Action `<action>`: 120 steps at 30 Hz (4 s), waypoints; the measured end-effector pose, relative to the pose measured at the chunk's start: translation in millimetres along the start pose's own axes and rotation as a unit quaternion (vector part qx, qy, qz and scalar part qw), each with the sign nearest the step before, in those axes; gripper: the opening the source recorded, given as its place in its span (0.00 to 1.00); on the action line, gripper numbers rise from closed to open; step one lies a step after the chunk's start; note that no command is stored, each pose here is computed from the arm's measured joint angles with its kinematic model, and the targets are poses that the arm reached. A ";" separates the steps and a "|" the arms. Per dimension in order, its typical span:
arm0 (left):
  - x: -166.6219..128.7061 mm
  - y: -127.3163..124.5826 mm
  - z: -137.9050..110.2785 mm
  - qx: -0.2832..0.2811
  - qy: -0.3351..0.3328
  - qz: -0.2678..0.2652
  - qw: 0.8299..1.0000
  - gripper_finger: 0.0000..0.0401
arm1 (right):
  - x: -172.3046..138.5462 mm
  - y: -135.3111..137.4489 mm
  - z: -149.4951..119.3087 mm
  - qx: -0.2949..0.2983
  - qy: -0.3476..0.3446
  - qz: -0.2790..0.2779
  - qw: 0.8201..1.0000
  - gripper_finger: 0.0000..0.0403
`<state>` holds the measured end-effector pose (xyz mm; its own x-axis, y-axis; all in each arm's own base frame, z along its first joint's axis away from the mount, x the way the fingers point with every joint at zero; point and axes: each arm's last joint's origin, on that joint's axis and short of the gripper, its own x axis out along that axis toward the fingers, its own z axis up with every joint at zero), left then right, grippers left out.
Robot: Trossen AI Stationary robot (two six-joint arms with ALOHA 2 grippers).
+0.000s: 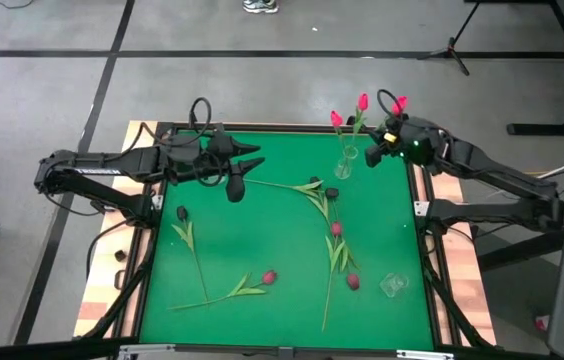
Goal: Sort flowers into vase by color
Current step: Put the pink flower into the top right transparent vase, then put the middle black flower into the top left transparent vase
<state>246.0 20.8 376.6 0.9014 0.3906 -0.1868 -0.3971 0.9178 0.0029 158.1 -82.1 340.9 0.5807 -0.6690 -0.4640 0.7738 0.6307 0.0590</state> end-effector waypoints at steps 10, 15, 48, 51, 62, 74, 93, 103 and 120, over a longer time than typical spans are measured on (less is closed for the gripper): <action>0.2 0.3 -0.4 0.001 0.002 0.005 1.000 0.35 | 32.9 4.7 -2.5 -0.012 0.052 0.031 0.998 0.07; 0.2 1.6 -2.3 0.005 0.010 0.026 1.000 0.35 | 38.1 8.1 -5.8 -0.026 0.077 0.064 0.995 0.21; 141.8 -12.6 -126.1 0.074 0.225 -0.058 0.970 0.35 | -46.2 -20.1 -5.3 0.026 -0.005 0.120 0.992 0.52; 151.5 -1.0 -137.2 0.075 0.245 -0.078 0.964 0.35 | -46.3 -19.8 -6.8 0.026 0.005 0.128 0.991 0.52; 178.2 17.7 -180.5 0.060 0.296 -0.132 0.944 0.35 | -46.3 -19.4 -7.2 0.025 0.008 0.135 0.991 0.52; 186.8 34.7 -188.2 0.060 0.293 -0.109 0.948 0.35 | -46.3 -19.4 -7.1 0.025 0.008 0.135 0.990 0.52; 229.3 35.8 -208.6 0.059 0.356 -0.103 0.927 0.35 | -46.3 -18.8 -6.4 0.025 0.006 0.143 0.989 0.52; 236.4 32.0 -213.8 0.075 0.391 -0.080 0.914 0.26 | -46.3 -18.8 -6.5 0.025 0.007 0.144 0.989 0.52; 214.8 24.2 -189.9 0.059 0.418 -0.036 0.906 0.04 | -50.8 -15.2 -5.6 0.040 0.015 0.222 0.974 0.52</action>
<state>397.3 113.3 150.1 0.4588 0.1834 -0.8694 -0.2769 0.9593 0.0563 115.4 -55.5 358.6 0.8560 -0.3242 -0.4027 0.4655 0.8221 0.3277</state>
